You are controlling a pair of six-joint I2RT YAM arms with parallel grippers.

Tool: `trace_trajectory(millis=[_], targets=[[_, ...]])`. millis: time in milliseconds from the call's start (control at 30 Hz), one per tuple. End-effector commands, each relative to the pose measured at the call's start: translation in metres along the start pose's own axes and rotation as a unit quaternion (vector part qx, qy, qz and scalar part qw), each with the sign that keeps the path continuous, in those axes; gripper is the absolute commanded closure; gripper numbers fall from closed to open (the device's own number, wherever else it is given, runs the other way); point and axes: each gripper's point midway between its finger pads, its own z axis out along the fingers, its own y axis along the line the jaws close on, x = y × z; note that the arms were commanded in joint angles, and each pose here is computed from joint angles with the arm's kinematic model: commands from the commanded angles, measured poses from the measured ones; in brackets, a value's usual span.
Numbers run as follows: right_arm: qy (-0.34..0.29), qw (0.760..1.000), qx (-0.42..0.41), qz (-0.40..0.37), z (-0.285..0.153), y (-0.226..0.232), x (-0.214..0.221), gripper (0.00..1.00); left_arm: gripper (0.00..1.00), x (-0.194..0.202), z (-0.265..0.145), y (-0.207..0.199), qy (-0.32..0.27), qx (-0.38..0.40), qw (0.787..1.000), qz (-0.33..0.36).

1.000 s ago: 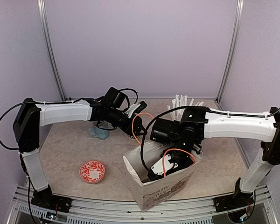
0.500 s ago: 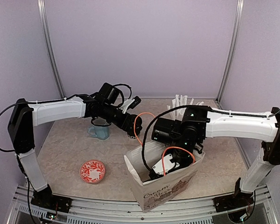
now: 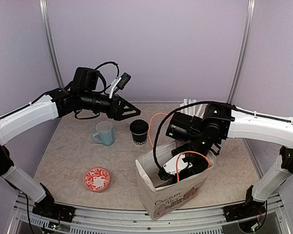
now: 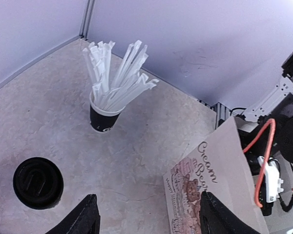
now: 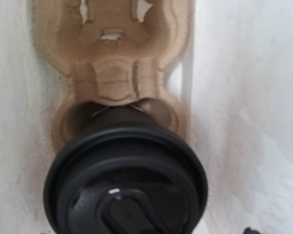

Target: Pack the takeout coffee

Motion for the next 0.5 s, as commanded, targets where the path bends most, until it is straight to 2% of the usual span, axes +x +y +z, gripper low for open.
trace_trajectory(millis=[0,133,333,400,467], targets=[[-0.021,0.999,0.034,0.003,-0.018,-0.009,-0.001,0.15,0.31,-0.013,-0.013,-0.044,-0.032,0.099,0.995,0.002],[-0.02,0.998,0.054,0.003,-0.023,-0.014,0.003,0.15,0.29,-0.018,-0.013,-0.074,-0.035,0.15,0.988,0.015],[-0.023,0.997,0.078,0.005,-0.034,-0.019,0.006,0.15,0.3,-0.007,0.013,-0.102,0.007,0.187,0.982,0.021],[-0.025,0.996,0.083,0.006,-0.037,-0.019,0.007,0.15,0.35,-0.005,0.023,-0.101,0.019,0.178,0.984,0.019],[-0.026,0.996,0.088,0.003,-0.041,-0.019,0.008,0.15,0.49,-0.005,0.033,-0.1,0.03,0.184,0.983,0.011]])
